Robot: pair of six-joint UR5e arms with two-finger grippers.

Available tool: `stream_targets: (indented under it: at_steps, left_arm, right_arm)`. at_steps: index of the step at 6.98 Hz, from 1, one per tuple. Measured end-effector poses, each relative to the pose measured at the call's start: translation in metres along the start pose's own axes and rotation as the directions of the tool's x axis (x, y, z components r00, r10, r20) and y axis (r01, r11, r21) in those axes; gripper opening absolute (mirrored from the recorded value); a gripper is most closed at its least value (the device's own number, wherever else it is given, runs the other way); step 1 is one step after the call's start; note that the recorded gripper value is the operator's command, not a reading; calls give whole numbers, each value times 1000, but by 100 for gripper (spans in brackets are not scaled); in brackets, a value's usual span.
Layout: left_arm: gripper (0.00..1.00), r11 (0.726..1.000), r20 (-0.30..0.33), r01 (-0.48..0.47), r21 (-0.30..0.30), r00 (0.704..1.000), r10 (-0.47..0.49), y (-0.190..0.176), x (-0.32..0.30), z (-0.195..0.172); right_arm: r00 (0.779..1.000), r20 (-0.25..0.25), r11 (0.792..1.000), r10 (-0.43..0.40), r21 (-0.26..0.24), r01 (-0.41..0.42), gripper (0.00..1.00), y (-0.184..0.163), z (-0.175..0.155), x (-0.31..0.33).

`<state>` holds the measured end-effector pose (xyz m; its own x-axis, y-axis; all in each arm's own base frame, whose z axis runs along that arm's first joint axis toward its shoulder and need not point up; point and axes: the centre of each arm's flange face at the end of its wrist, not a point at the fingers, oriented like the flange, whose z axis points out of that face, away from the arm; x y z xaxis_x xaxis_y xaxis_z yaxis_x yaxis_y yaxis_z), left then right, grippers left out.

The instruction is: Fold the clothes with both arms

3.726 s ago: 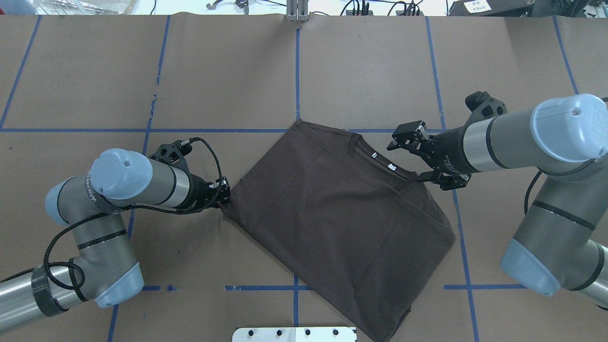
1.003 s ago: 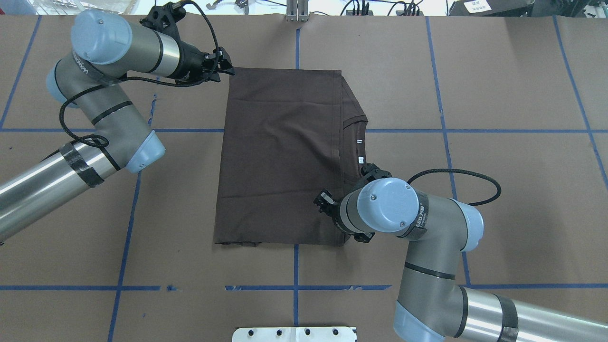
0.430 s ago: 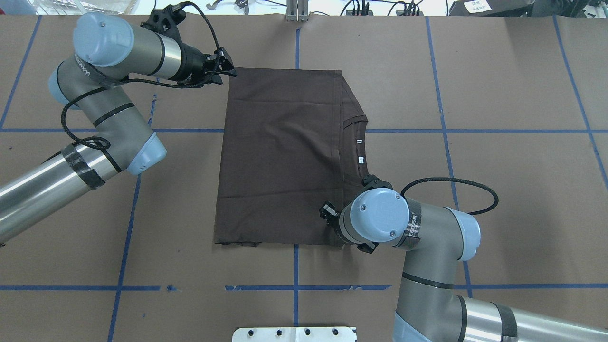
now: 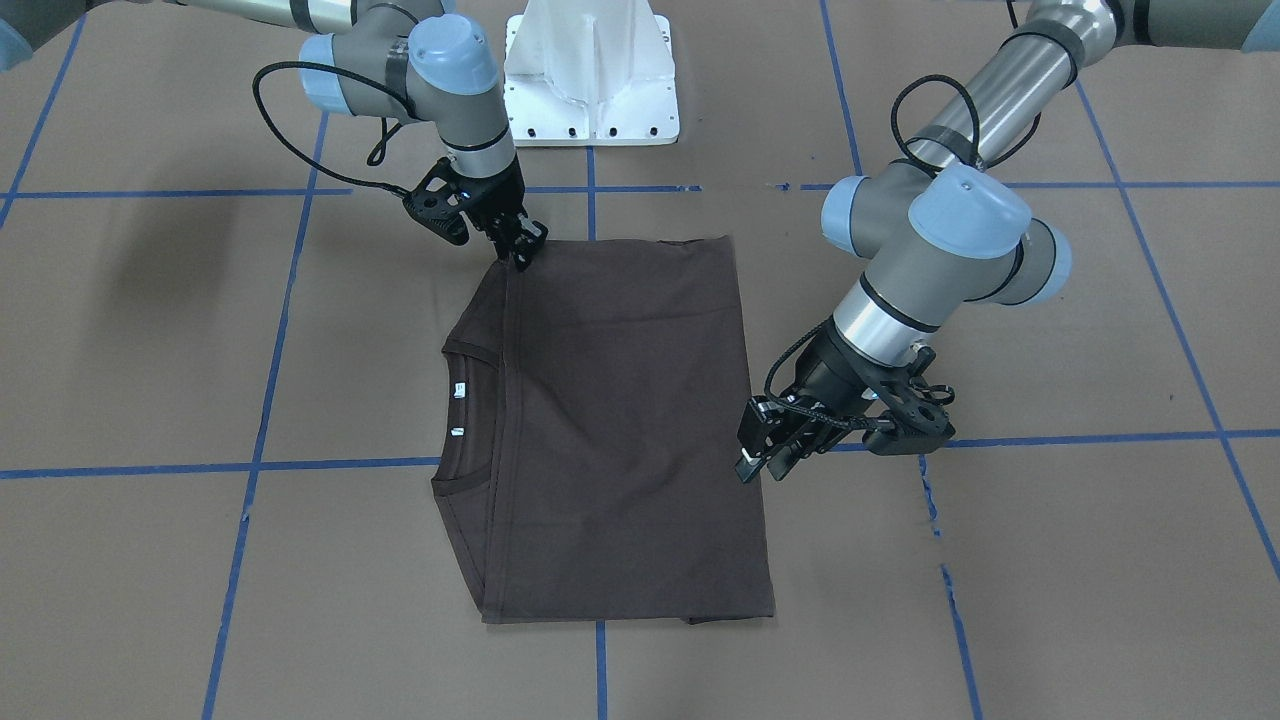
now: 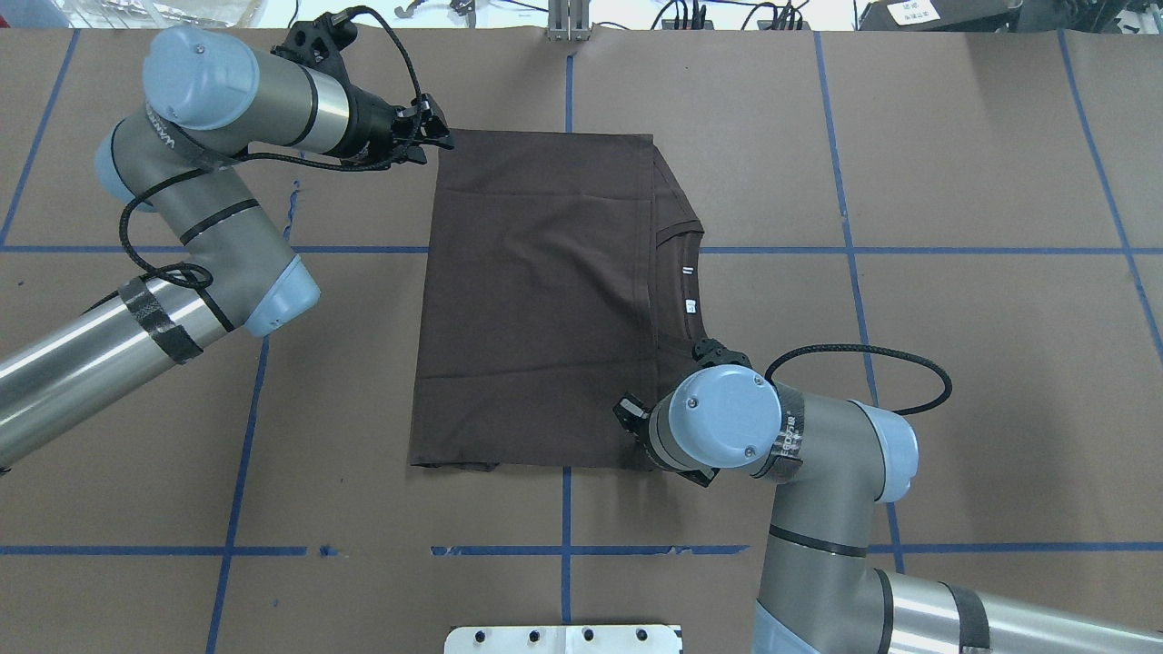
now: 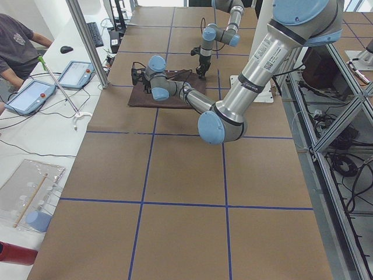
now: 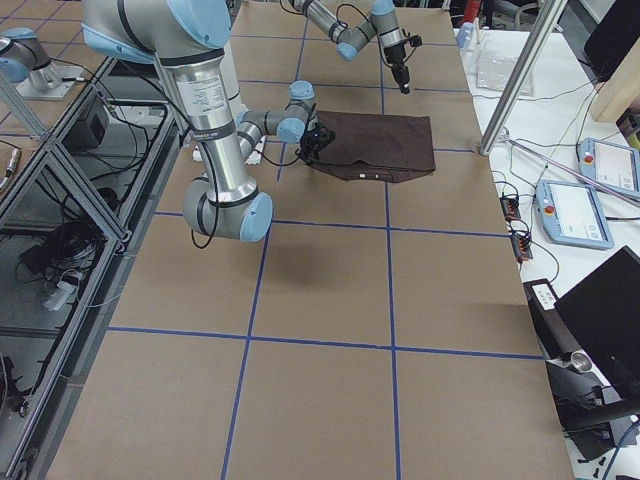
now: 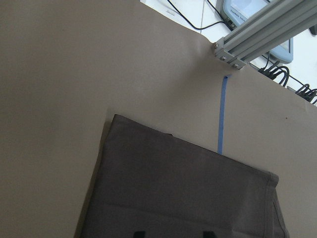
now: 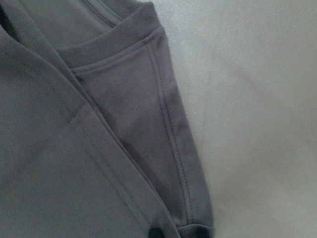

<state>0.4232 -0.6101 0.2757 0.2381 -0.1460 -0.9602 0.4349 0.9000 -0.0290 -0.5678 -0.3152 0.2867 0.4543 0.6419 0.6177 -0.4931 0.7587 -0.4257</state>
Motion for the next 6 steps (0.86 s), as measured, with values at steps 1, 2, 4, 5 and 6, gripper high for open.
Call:
stream_targets:
  at_steps: [1,2,4,5,6]
  left_arm:
    - [50,1000,0,0,0,1000,0,0,0,0]
    - [50,1000,-2,0,0,1000,0,0,1,-1]
    - [50,1000,-3,4,-1,1000,-5,1,2,-1]
    - [50,1000,-3,7,-1,1000,-7,1,2,-1]
    - [50,1000,-2,8,-1,1000,-8,1,2,-1]
  right_arm:
    - [1000,-1,1000,0,0,0,0,-1,0,1]
    - [1000,-1,1000,0,0,0,0,-1,0,2]
    - [1000,5,1000,0,-4,0,28,0,-4,1]
    - [1000,7,1000,0,-6,0,43,0,-6,1]
    - [1000,9,1000,-1,-6,1,53,0,-7,1]
